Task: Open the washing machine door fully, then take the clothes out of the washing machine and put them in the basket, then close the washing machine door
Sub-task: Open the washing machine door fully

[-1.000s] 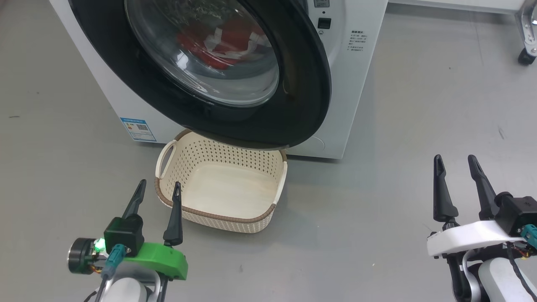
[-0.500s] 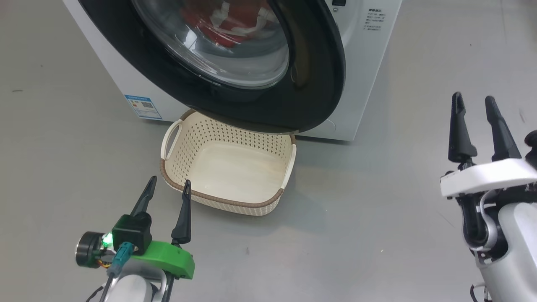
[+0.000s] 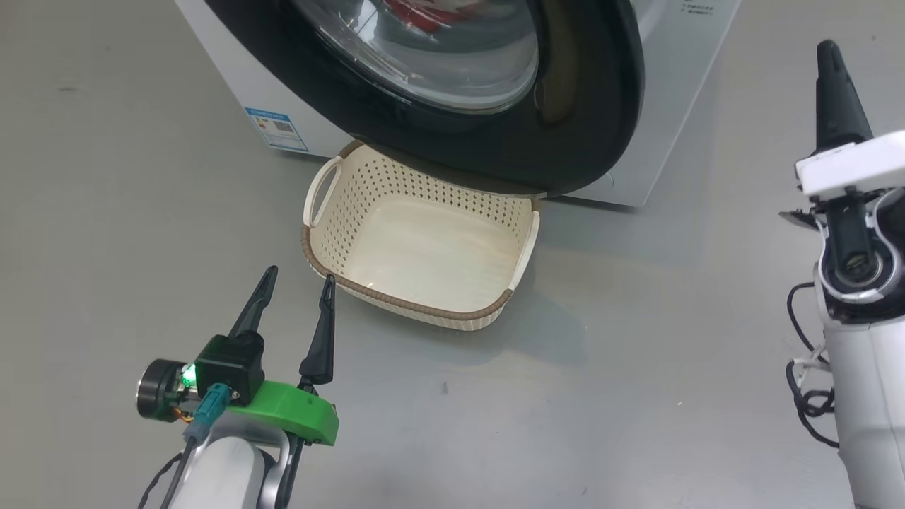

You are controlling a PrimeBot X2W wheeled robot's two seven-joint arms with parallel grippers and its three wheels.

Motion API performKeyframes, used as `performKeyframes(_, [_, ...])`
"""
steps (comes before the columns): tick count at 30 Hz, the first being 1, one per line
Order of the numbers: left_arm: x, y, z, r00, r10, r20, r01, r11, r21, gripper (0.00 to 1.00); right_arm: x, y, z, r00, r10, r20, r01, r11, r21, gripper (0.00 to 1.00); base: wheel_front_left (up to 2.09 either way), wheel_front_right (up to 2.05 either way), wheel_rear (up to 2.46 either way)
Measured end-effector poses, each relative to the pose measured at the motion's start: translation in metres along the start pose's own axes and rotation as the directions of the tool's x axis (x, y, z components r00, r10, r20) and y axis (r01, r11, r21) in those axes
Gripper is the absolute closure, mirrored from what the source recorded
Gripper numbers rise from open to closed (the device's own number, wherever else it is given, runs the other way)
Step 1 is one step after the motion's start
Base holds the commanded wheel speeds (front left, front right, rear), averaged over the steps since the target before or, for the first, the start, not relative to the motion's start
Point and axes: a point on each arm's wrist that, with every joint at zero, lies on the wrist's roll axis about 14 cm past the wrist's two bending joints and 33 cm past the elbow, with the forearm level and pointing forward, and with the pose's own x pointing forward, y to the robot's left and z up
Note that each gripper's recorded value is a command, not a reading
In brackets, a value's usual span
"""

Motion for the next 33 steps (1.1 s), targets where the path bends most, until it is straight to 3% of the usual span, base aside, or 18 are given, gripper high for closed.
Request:
performKeyframes(6, [0.004,0.007,-0.003,1.0,0.021,-0.011,-0.021,1.0,-0.004,0.0,0.03,0.002,-0.009,0.997,0.014,-0.07,0.0,0.982,0.186,1.0,0.0,0.0,0.0])
performKeyframes(13, [0.008,0.016,-0.005,0.999,0.048,-0.019,-0.048,0.999,-0.018,0.0,0.055,0.009,-0.037,0.977,0.062,-0.203,0.017,0.93,0.367,1.0,0.0,0.0,0.0])
performKeyframes(18, [0.008,0.022,-0.005,0.998,0.067,-0.021,-0.067,0.998,-0.018,0.0,0.063,0.018,-0.064,0.945,0.116,-0.305,0.049,0.874,0.484,1.0,0.0,0.0,0.0])
performKeyframes(33, [0.008,0.025,-0.009,0.996,0.079,-0.036,-0.079,0.997,-0.015,0.0,0.075,0.021,-0.074,0.901,0.194,-0.388,0.116,0.753,0.647,1.0,0.0,0.0,0.0])
